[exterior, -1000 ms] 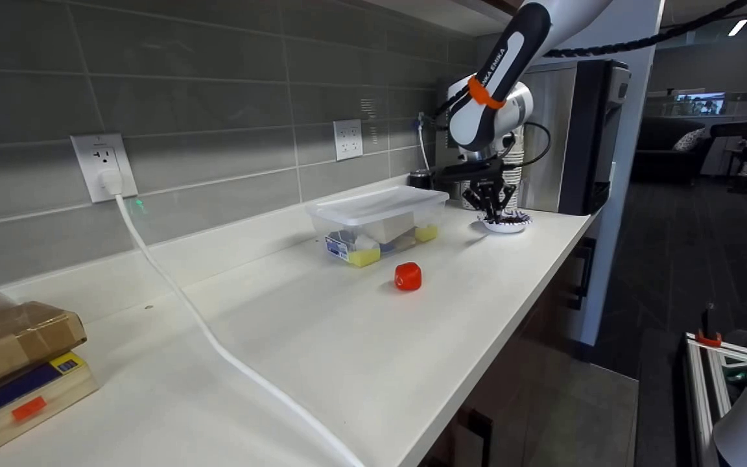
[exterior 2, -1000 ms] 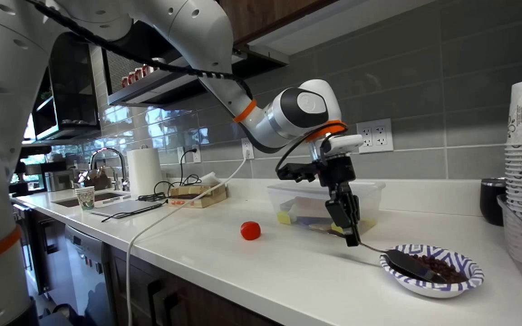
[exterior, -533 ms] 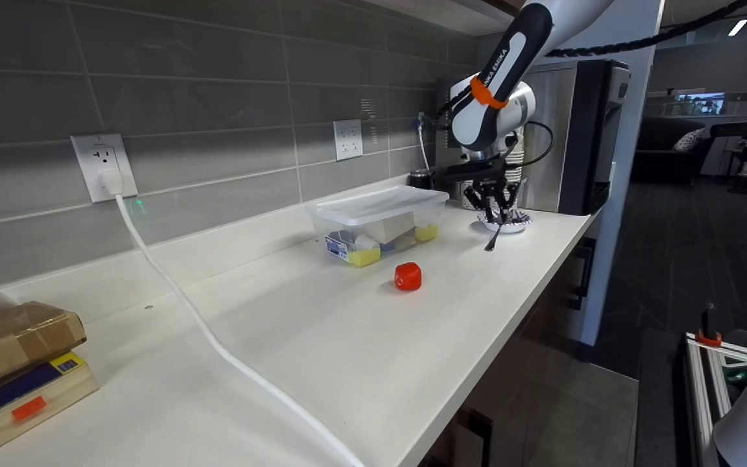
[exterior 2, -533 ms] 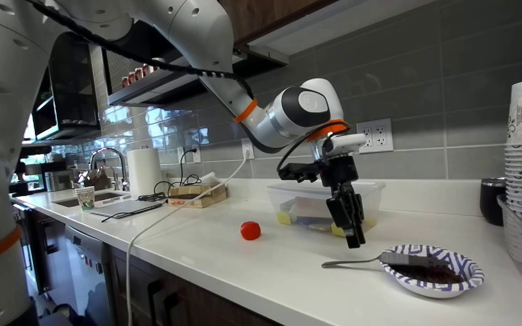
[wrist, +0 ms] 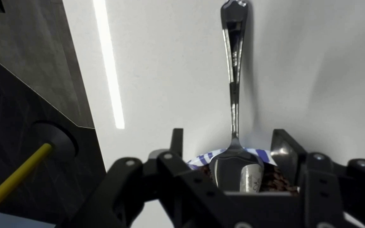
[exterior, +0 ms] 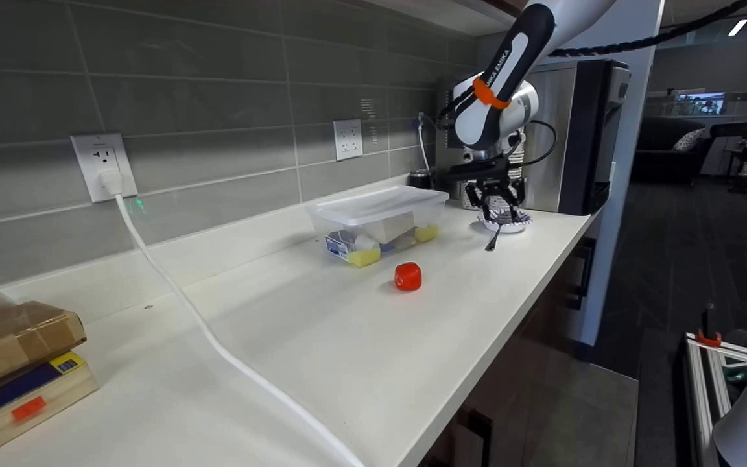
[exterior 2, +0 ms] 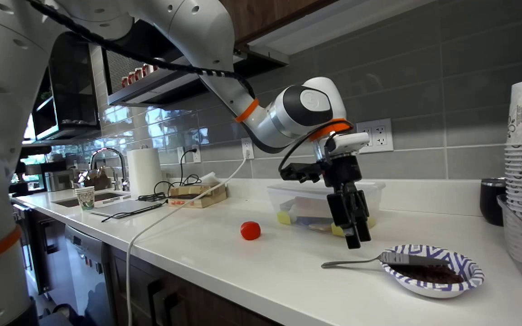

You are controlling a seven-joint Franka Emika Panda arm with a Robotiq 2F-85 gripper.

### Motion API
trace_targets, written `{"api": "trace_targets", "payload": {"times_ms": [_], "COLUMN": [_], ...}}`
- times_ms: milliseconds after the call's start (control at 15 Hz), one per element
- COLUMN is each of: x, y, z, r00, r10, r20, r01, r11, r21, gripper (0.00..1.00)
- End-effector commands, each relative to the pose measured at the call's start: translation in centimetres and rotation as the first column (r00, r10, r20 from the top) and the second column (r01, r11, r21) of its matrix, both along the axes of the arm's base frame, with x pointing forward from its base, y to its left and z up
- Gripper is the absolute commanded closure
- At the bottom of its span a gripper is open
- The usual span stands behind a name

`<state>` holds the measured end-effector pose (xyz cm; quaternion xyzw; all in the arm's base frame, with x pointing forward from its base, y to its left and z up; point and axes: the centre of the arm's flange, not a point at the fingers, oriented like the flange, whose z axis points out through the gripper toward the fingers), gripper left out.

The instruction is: Use the silver spatula to stir the contents of the white plate

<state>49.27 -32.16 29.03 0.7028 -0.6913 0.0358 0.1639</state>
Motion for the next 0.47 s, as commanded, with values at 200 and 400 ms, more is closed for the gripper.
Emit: {"api": "trace_targets", "payload": {"times_ms": [200, 400], "x": [-1.0, -1.4], "y": [-0.7, -1.3], "z": [0.1, 0.2], "r00": [1.0, 1.0], "r10": [-0.005, -0.015], "r20": [0.016, 0.016], "r01": [0.006, 0.015], "r11": [1.0, 1.0], "r21": [-0.019, -0.02], "gripper": [0.0, 0.0]}}
